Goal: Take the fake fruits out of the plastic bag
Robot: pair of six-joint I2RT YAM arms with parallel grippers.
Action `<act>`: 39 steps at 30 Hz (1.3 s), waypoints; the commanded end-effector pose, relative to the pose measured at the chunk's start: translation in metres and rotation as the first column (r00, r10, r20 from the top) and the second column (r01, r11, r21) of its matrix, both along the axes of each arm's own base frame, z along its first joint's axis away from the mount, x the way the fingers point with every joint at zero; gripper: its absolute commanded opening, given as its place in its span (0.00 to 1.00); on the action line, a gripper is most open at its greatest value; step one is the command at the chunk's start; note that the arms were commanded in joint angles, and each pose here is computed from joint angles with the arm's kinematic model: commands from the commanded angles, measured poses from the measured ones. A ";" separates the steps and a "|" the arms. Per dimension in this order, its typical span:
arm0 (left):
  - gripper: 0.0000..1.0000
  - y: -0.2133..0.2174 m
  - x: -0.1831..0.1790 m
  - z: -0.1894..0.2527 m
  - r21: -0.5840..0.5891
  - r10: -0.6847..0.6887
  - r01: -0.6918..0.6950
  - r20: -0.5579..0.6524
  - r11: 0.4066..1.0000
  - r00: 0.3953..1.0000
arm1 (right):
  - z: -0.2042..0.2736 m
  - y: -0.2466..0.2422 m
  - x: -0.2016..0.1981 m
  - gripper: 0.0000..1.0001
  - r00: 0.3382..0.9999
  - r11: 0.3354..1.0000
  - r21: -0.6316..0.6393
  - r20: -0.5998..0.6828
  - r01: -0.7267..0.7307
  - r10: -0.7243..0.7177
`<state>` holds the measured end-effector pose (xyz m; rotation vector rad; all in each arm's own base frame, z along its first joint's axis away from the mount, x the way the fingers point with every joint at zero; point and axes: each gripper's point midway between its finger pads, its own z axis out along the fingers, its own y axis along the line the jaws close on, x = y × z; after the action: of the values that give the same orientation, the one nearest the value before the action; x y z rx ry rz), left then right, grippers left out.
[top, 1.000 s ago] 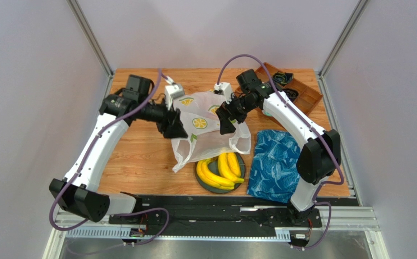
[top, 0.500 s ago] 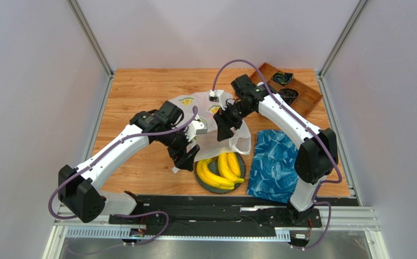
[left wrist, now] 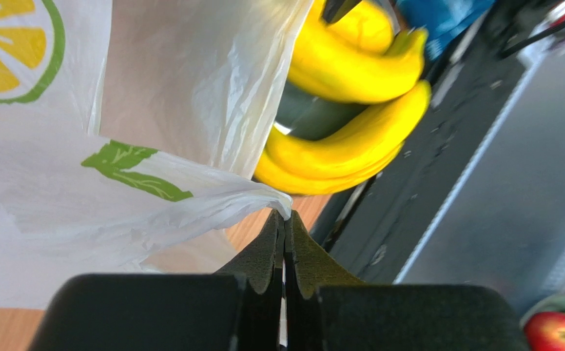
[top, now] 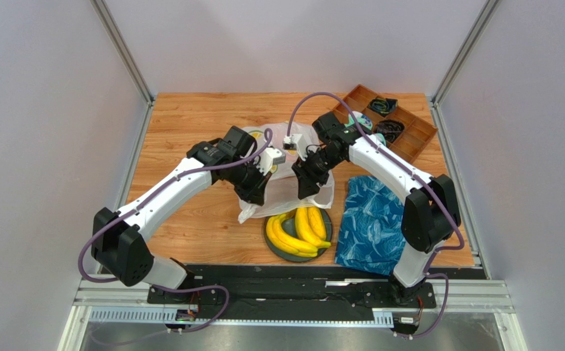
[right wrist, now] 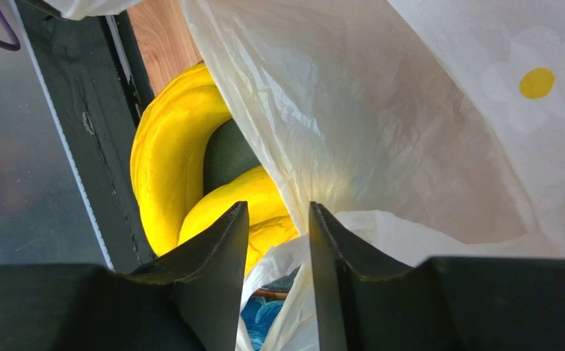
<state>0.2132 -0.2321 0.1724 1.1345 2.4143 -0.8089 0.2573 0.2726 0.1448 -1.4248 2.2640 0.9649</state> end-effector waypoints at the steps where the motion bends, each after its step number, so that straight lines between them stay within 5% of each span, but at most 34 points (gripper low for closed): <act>1: 0.00 -0.021 0.006 0.061 -0.302 0.030 -0.063 -0.112 0.951 0.993 | 0.024 0.027 0.021 0.36 0.982 0.990 0.116 0.183 -0.077 0.055; 14: 0.00 -0.045 0.016 0.124 -0.597 -0.126 -0.085 -0.302 0.798 0.945 | -0.001 0.057 0.098 0.35 0.941 0.992 0.043 0.314 0.117 -0.125; 17: 0.00 -0.049 0.020 0.128 -0.625 -0.158 -0.104 -0.349 0.774 0.924 | -0.012 0.056 0.113 0.41 0.930 0.985 0.003 0.329 0.173 -0.164; 26: 0.00 -0.047 0.016 0.121 -0.627 -0.182 -0.130 -0.409 0.768 0.894 | -0.032 0.045 0.148 0.92 0.866 0.939 -0.053 0.408 0.339 -0.289; 30: 0.00 -0.048 0.017 0.115 -0.625 -0.188 -0.128 -0.414 0.770 0.891 | -0.042 0.048 0.161 1.00 0.857 0.931 -0.070 0.420 0.359 -0.299; 39: 0.00 -0.048 0.017 0.103 -0.615 -0.196 -0.140 -0.446 0.776 0.873 | -0.074 0.073 0.194 1.00 0.884 0.943 -0.057 0.371 0.328 -0.285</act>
<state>0.2390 -0.2809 0.2723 0.6966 2.1833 -1.8682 0.4287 0.3295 0.0699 -1.1478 2.2448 0.3835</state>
